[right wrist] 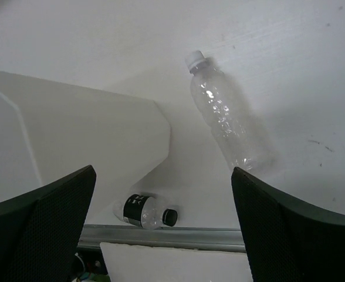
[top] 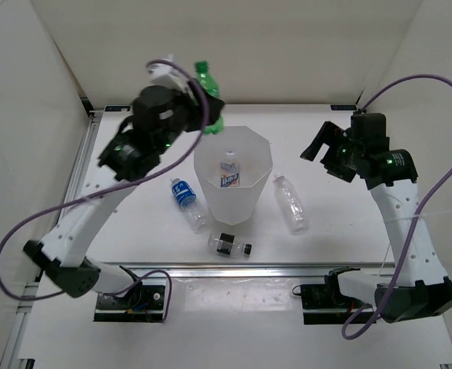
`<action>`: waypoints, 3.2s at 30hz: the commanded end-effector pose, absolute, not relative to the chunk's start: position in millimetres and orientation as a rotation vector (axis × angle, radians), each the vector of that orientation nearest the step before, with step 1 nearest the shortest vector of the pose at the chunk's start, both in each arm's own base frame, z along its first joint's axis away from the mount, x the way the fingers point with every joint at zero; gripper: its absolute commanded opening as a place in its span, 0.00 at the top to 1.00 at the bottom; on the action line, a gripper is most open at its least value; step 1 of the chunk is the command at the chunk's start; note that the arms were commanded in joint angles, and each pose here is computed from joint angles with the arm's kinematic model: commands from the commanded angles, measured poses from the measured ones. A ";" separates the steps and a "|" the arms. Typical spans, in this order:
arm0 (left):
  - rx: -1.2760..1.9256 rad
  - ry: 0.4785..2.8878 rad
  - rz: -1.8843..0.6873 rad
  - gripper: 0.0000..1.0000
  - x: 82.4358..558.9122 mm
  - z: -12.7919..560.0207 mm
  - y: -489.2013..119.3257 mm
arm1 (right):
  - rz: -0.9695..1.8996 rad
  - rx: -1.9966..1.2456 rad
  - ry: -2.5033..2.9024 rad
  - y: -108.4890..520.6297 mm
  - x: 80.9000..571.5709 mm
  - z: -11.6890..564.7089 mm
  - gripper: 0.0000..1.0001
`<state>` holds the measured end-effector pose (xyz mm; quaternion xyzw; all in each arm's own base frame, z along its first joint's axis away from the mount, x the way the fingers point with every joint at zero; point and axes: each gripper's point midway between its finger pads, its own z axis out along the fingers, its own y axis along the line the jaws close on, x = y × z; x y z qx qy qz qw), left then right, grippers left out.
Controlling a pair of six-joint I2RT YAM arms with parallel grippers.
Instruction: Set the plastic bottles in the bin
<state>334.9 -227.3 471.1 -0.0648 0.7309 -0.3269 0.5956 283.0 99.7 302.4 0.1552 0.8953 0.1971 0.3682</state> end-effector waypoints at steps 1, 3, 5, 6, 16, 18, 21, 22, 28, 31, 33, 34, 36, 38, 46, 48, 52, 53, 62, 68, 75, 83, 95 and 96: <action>0.056 1.896 -0.704 0.35 333.6 402.8 -287.2 | 0.597 0.456 2.286 103.2 289.1 293.3 0.00; 0.113 1.936 -0.702 0.33 327.5 387.4 -305.4 | 0.587 0.448 2.302 103.0 290.5 282.3 0.00; 0.155 1.976 -0.695 0.29 319.1 368.5 -320.9 | 0.534 0.461 2.355 98.3 290.4 257.0 0.00; 0.169 1.992 -0.677 0.27 318.4 361.5 -319.7 | 0.525 0.437 2.356 98.0 292.7 251.1 0.00; 0.159 1.977 -0.631 0.00 303.6 379.6 -303.7 | 0.387 0.385 2.542 88.9 292.5 146.1 0.00; 0.103 1.883 -0.607 0.00 295.1 419.1 -284.1 | 0.325 0.310 2.606 90.0 291.5 122.0 0.00; -0.052 1.769 -0.590 0.00 276.6 460.6 -233.5 | 0.297 0.271 2.667 96.0 291.4 94.7 0.00; -0.087 1.779 -0.562 0.00 272.1 450.9 -220.2 | 0.297 0.260 2.677 99.2 292.6 90.3 0.00; -0.359 1.775 -0.514 0.00 224.2 405.3 -128.0 | 0.317 0.217 2.724 114.0 312.0 73.5 0.00; -0.443 1.863 -0.480 0.00 203.7 363.1 -104.5 | 0.305 0.224 2.773 120.7 319.8 58.3 0.00; -0.493 1.904 -0.469 0.00 196.0 342.3 -97.4 | 0.292 0.232 2.817 124.7 320.7 43.6 0.05; -0.500 1.918 -0.458 0.00 190.0 335.7 -90.4 | 0.282 0.235 2.841 124.2 319.0 35.7 0.08; -0.511 1.955 -0.443 0.00 186.0 321.0 -89.0 | 0.285 0.255 2.841 124.8 319.0 35.8 0.20; -0.524 1.981 -0.436 0.00 181.3 310.9 -86.3 | 0.283 0.272 2.849 123.1 311.5 34.0 0.36; -0.612 2.026 -0.378 0.00 181.7 264.5 -84.4 | 0.389 0.310 2.575 123.0 316.5 157.0 0.54; -0.651 2.020 -0.367 0.00 184.2 254.7 -84.5 | 0.407 0.301 2.484 125.8 313.5 199.5 0.57; -0.673 2.024 -0.349 0.00 192.7 223.7 -93.1 | 0.568 0.200 2.126 148.9 317.5 345.8 0.55; -0.670 2.031 -0.360 0.00 193.5 218.8 -97.0 | 0.575 0.151 2.086 155.3 316.2 365.5 0.55; -0.624 2.116 -0.254 0.00 219.4 175.7 -126.1 | 0.593 -0.263 2.012 273.6 317.7 398.3 0.47; -0.678 2.193 -0.221 0.00 233.5 139.8 -119.7 | 0.582 -0.298 2.104 285.5 316.2 354.4 0.08; -0.691 2.215 -0.333 0.00 254.5 111.7 -119.3 | 0.621 -0.282 2.027 260.8 307.6 393.7 0.00; -0.598 2.271 -0.481 0.00 312.5 108.5 -122.2 | 0.677 -0.295 2.025 240.4 283.9 412.6 0.00; -0.436 2.447 -0.677 0.00 370.8 85.4 -160.7 | 0.659 -0.243 2.091 220.7 289.6 390.4 0.00; -0.425 2.468 -0.681 0.00 369.2 78.8 -162.1 | 0.656 -0.244 2.100 220.7 289.8 386.8 0.00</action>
